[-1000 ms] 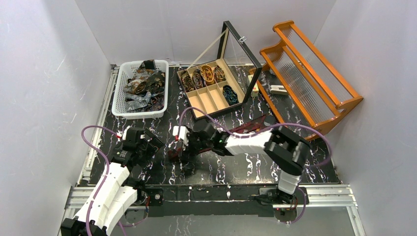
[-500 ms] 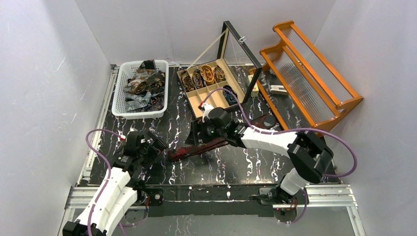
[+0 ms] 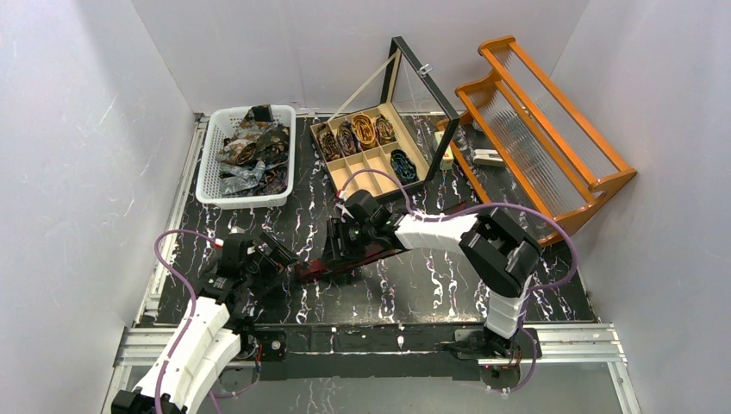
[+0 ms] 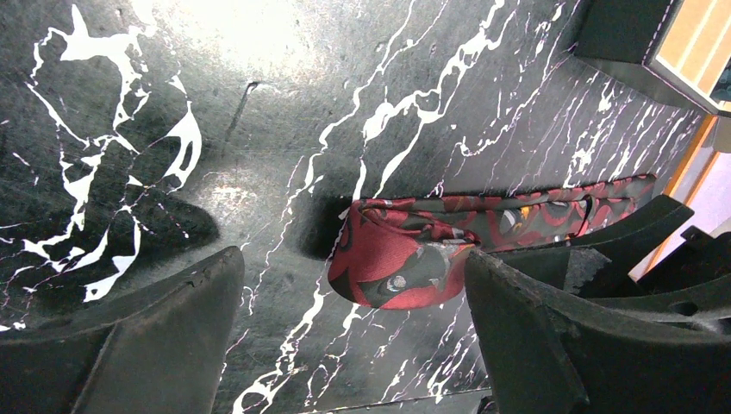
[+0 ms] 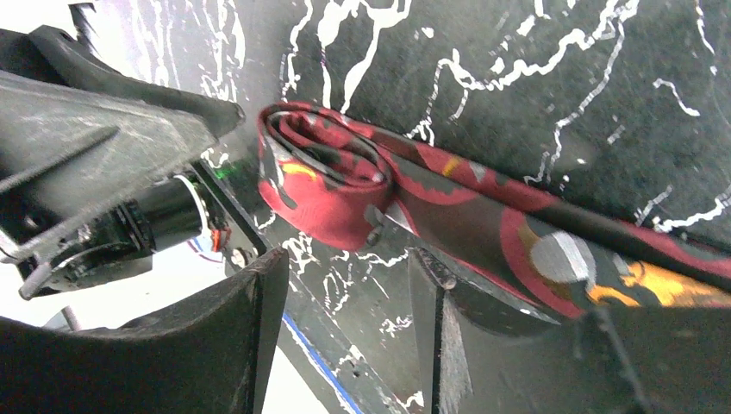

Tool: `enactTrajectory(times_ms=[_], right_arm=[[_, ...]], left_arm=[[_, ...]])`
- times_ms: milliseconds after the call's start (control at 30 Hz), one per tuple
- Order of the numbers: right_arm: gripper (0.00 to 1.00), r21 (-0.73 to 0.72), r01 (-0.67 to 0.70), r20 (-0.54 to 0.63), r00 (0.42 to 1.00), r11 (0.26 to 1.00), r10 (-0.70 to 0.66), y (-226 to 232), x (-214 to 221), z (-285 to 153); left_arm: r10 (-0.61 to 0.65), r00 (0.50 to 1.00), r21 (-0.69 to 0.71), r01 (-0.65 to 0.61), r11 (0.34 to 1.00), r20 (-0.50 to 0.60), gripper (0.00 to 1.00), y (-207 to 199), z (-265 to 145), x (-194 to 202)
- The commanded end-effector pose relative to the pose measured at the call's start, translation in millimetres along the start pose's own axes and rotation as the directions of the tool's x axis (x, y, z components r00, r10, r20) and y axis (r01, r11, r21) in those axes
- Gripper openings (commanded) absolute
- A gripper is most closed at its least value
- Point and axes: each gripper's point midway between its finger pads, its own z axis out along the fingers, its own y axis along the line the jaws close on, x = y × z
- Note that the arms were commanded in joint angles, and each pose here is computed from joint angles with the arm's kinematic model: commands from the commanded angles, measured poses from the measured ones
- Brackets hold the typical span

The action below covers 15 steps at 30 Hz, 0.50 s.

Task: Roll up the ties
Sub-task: Roll the tie at the center of the board.

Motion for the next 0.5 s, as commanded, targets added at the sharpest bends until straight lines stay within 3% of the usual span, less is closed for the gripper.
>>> enactTrajectory(times_ms=[0, 467], right_arm=[[0.60, -0.026, -0.013, -0.009, 1.000, 1.000, 0.013, 16, -9, 1], [0.46, 0.045, -0.040, -0.077, 0.996, 0.998, 0.043, -5, -3, 19]], left_arm=[[-0.004, 1.000, 0.007, 0.004, 1.000, -0.015, 0.95, 1, 1, 3], [-0.005, 1.000, 0.023, 0.006, 1.000, -0.023, 0.90, 0, 1, 5]])
